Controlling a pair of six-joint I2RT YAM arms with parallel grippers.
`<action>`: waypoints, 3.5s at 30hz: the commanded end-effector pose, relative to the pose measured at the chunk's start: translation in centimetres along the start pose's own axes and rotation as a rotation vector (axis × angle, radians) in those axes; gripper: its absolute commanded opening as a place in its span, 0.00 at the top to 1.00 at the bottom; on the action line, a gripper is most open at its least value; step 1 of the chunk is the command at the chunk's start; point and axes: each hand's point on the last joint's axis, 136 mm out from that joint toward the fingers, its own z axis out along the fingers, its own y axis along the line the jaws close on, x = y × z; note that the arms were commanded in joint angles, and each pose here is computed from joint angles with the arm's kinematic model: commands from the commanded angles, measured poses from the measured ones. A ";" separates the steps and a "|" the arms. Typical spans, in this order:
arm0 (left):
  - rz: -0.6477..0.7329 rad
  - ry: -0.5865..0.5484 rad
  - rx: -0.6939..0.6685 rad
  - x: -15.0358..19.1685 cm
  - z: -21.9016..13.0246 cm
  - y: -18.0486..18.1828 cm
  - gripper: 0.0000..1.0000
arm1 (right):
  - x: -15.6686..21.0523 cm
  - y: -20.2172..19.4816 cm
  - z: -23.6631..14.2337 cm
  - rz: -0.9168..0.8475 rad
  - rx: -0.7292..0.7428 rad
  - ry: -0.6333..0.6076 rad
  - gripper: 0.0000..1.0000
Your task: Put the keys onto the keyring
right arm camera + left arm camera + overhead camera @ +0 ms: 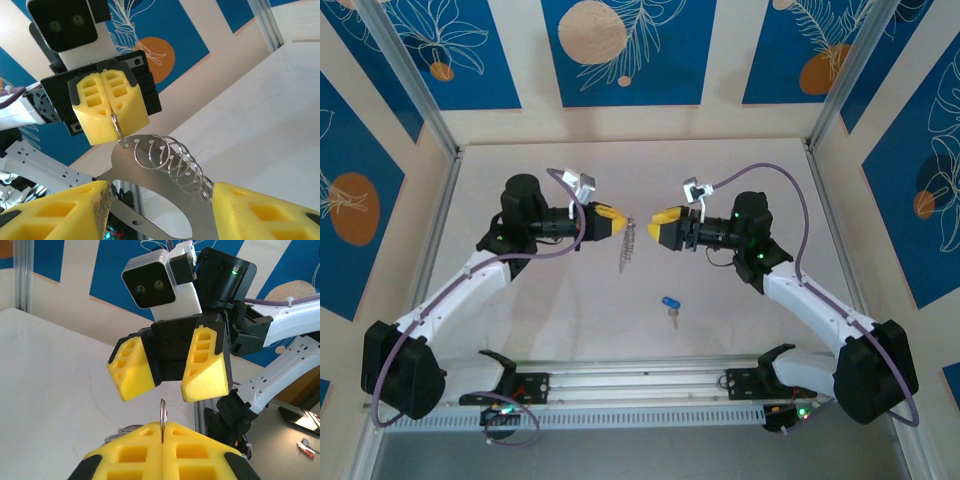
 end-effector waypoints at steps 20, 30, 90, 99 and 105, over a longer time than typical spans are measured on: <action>0.036 0.004 0.056 -1.0 0.6 -2.1 1.00 | -1.7 3.4 1.0 -0.102 -0.066 -0.029 0.54; 0.030 -0.003 0.059 -1.0 0.6 -2.2 1.00 | -2.3 3.6 1.4 -0.107 -0.069 -0.048 0.56; -0.103 -0.406 -0.176 -3.1 -1.6 1.5 0.50 | -5.6 2.3 2.7 -0.111 -0.100 -0.231 1.00; -0.112 -0.429 -0.138 -3.6 -1.4 1.4 0.50 | -6.0 2.7 4.1 -0.087 -0.143 -0.239 1.00; -0.108 -0.423 -0.144 -3.5 -1.3 1.6 0.50 | -6.2 2.8 4.3 -0.086 -0.144 -0.247 1.00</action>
